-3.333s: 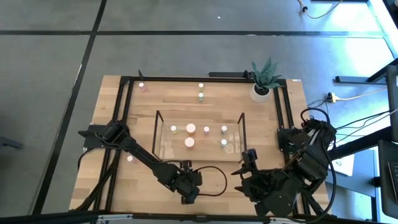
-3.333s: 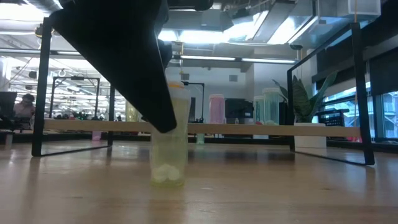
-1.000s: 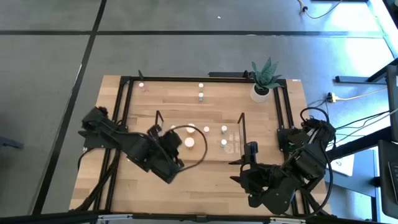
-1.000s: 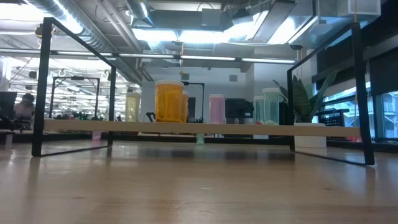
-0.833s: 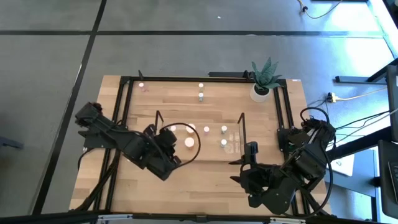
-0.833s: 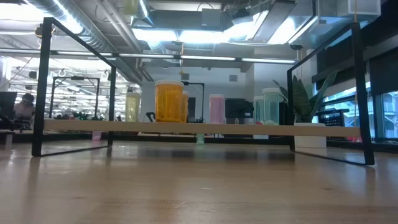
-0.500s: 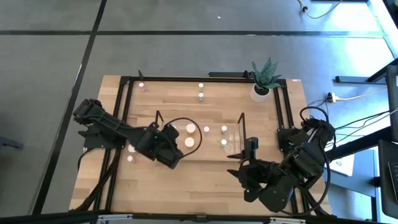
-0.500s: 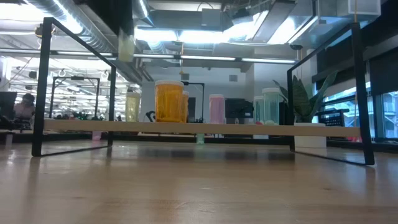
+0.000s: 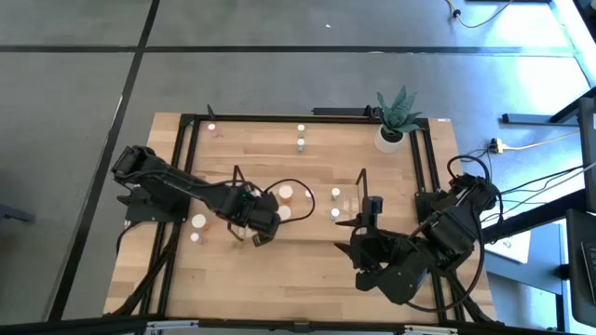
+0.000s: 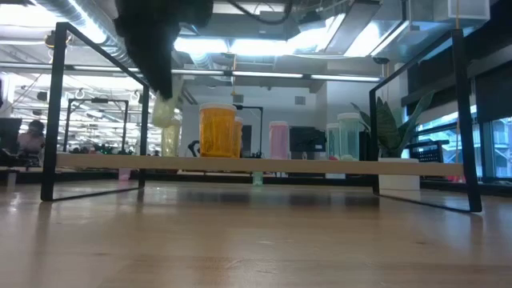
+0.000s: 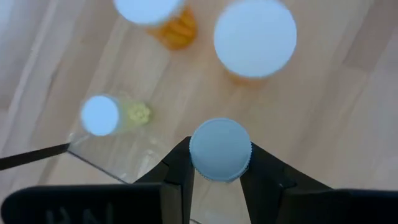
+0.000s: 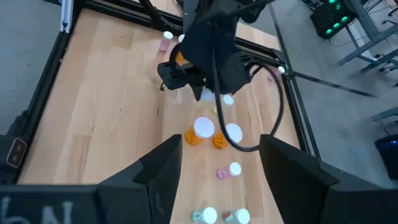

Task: Pick and place medicine bottles onto shelf by color
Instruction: Put the right yellow pill bottle aligned with the yellow pill bottle on the shelf

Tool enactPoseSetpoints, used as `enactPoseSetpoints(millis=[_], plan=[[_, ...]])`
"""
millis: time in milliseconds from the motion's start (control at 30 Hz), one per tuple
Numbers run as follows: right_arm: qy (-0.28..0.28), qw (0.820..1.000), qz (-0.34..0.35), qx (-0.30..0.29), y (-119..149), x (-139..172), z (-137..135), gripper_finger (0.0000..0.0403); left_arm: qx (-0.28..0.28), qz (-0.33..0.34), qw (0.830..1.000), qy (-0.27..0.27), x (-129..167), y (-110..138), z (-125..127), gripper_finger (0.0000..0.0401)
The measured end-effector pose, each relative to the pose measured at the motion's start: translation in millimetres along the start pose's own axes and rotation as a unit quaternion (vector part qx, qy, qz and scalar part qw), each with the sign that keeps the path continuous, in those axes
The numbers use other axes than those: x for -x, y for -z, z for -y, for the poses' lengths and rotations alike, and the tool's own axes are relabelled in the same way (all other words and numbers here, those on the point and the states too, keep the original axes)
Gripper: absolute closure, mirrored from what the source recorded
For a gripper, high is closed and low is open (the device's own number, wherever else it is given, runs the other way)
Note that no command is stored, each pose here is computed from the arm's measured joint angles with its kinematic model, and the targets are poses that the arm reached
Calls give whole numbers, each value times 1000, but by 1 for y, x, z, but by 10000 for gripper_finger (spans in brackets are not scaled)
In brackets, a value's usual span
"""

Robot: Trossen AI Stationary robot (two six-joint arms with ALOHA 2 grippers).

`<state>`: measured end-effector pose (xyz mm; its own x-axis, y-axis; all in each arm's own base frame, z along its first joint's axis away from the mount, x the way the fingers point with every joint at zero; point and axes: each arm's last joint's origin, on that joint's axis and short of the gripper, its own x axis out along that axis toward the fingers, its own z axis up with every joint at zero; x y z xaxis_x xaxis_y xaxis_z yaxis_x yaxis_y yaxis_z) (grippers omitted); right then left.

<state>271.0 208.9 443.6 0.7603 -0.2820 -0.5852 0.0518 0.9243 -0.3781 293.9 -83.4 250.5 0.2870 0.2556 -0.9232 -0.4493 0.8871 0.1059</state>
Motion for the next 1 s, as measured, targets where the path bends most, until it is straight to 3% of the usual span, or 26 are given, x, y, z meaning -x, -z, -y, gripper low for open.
enactPoseSetpoints(millis=[167,433,1000], plan=[[0,1000,0,1,0,0,0,186,-26,2,1000,6,-12,1,-2,309],[1,1000,0,1,0,0,0,186,-1,-9,1000,-10,-31,5,-12,309],[9,1000,-9,-10,-2,-9,9,186,14,-10,1000,-7,-32,5,-13,309]])
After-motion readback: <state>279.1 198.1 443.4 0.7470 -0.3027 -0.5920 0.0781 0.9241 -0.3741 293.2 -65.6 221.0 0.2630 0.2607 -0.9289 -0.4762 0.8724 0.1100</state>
